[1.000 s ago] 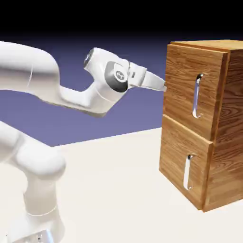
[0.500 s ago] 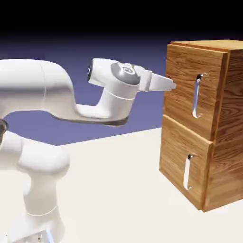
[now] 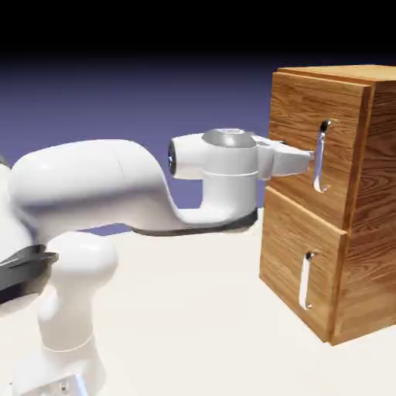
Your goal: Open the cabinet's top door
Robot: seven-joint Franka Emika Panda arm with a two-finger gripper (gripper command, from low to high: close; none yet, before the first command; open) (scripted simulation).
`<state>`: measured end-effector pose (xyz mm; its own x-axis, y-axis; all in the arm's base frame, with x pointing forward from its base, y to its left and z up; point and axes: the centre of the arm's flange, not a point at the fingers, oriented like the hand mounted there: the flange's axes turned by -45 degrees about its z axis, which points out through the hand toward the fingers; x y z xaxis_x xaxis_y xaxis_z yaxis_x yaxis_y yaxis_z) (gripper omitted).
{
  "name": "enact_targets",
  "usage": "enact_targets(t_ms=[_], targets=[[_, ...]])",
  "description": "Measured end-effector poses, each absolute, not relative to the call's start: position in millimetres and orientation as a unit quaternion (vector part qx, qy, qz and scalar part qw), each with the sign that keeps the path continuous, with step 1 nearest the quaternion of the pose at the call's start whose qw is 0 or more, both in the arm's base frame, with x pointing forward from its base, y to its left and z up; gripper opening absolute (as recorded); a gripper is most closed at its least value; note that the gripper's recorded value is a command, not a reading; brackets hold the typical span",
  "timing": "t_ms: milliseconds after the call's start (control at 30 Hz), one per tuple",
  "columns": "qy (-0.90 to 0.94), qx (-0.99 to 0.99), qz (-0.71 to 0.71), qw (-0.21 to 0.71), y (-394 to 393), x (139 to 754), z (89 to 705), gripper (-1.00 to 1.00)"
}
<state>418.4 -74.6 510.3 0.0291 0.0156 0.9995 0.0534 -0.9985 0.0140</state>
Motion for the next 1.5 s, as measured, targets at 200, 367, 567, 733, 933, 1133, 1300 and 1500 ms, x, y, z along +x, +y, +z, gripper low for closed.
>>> enact_targets(t_ms=[200,367,567,733,933,1133,1300,1500], targets=[[-0.021,-0.707,-0.707,0.023,-80.8,449.5,496.6,1.00],[-0.022,-0.707,-0.707,0.022,-78.1,478.8,496.2,-1.00],[-0.009,-0.707,-0.707,0.010,-73.4,469.4,496.5,-1.00],[0.033,-0.707,-0.706,-0.031,-55.3,438.7,496.4,-1.00],[0.080,-0.703,-0.702,-0.078,-31.2,407.4,496.3,-1.00],[0.117,-0.698,-0.697,-0.117,-7.8,383.8,496.3,-1.00],[0.146,-0.692,-0.692,-0.145,11.4,367.9,496.3,-1.00],[0.174,-0.686,-0.685,-0.175,32.1,353.2,496.4,-1.00]])
